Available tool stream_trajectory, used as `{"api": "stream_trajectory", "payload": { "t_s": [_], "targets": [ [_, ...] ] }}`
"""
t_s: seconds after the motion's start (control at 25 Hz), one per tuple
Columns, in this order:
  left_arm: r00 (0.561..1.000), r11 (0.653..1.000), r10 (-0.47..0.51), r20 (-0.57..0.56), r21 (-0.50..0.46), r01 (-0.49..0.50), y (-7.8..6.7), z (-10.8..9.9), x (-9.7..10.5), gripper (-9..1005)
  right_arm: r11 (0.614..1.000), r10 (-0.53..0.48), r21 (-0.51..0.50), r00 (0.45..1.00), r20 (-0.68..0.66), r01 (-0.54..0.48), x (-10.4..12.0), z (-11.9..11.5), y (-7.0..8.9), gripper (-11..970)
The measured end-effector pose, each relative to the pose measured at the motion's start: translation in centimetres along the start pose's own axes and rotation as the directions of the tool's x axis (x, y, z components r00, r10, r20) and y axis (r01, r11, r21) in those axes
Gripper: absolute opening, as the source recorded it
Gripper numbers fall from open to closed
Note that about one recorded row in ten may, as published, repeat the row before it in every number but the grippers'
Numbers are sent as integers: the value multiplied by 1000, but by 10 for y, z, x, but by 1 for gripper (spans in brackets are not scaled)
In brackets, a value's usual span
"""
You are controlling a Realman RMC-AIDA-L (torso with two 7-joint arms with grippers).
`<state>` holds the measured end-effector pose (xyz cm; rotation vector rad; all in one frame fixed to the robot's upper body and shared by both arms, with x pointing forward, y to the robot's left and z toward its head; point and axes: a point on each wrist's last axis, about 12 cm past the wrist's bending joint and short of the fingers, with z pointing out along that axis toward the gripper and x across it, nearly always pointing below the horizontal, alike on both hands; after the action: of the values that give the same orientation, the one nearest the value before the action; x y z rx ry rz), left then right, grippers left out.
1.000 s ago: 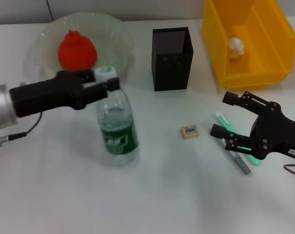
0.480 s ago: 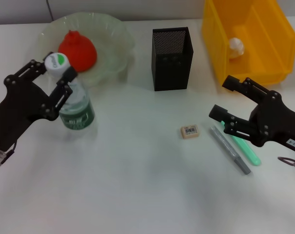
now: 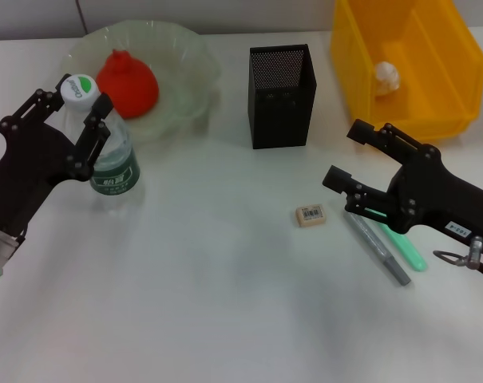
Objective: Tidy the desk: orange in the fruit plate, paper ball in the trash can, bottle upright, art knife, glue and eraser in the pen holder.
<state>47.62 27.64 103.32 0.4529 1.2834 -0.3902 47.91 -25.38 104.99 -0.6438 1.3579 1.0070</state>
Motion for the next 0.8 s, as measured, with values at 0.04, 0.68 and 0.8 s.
{"api": "stream_trajectory", "payload": {
  "t_s": [0.04, 0.68, 0.8],
  "targets": [
    [1000, 1000, 0, -5, -4, 0, 1, 1, 1, 519, 1000, 0, 0, 1000, -1, 0, 0, 1, 0, 846],
    [997, 998, 54, 56, -33, -52, 5, -3, -7, 544, 999, -16, 42, 1000, 19, 15, -2, -2, -4, 845],
    [986, 999, 49, 157, -20, -46, 9, -19, -22, 627, 999, -21, 44, 1000, 19, 20, -3, -3, -5, 846]
  ]
}}
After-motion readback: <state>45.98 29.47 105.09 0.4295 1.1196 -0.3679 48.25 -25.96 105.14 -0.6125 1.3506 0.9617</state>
